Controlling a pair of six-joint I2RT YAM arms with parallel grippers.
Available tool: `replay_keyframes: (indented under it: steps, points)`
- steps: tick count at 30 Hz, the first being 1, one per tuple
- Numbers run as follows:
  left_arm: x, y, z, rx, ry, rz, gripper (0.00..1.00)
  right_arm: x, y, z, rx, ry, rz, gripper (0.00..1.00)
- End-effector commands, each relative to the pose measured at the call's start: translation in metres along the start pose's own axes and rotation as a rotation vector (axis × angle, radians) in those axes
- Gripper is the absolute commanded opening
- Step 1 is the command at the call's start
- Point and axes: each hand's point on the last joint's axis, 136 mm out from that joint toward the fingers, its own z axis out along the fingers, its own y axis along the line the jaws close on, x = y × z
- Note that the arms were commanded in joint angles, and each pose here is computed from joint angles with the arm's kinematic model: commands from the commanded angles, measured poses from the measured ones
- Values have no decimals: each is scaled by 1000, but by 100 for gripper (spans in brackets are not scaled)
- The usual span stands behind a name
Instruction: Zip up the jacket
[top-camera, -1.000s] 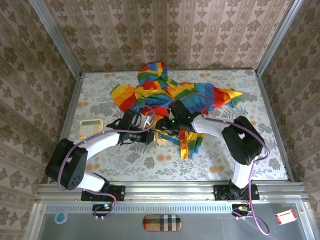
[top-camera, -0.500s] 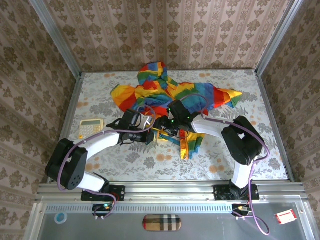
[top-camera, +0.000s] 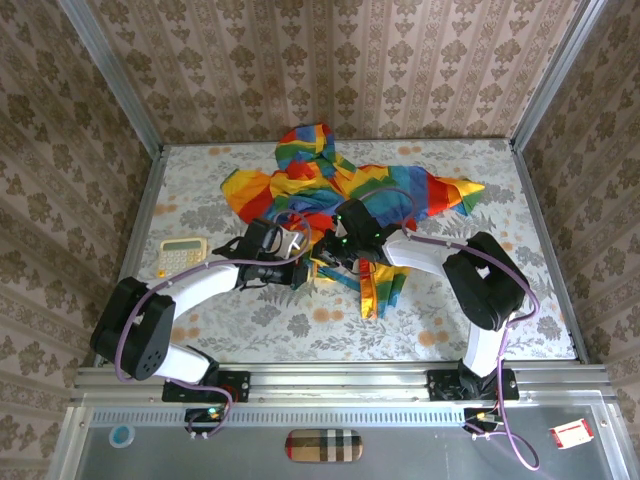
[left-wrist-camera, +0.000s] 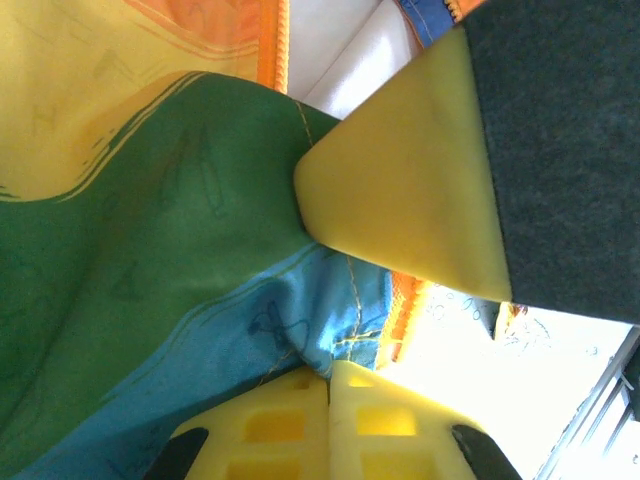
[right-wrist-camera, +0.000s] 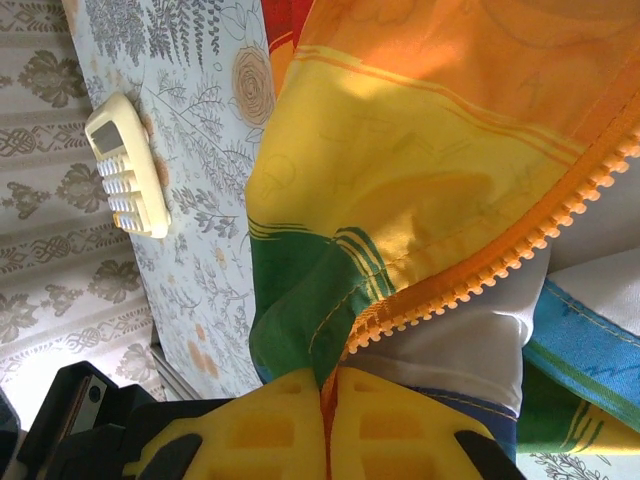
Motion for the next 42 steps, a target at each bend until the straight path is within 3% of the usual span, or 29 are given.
replay_keyframes:
  steps: [1, 4, 6, 15, 21, 31, 42]
  points:
    - [-3, 0, -10, -20, -10, 7, 15, -6, 29, -18, -70, -9, -64, 0]
    - [-6, -4, -23, -32, -15, 24, 32, -11, 28, -26, -57, -7, -80, 0]
    - [-10, -9, -34, -34, -29, 30, 37, -14, 27, -32, -43, -8, -99, 0]
    - [-35, -43, -63, 87, -151, -27, 34, -23, 22, -59, -50, -11, -104, 0]
    - [-53, -61, -47, 160, -226, -73, 45, -28, 21, -71, -118, -8, -73, 0]
    - [-62, -76, -9, 307, -214, -157, 43, -29, 19, -84, -181, 20, -44, 0]
    - [-61, -78, 2, 440, -225, -235, 48, -29, 14, -76, -243, 42, 23, 0]
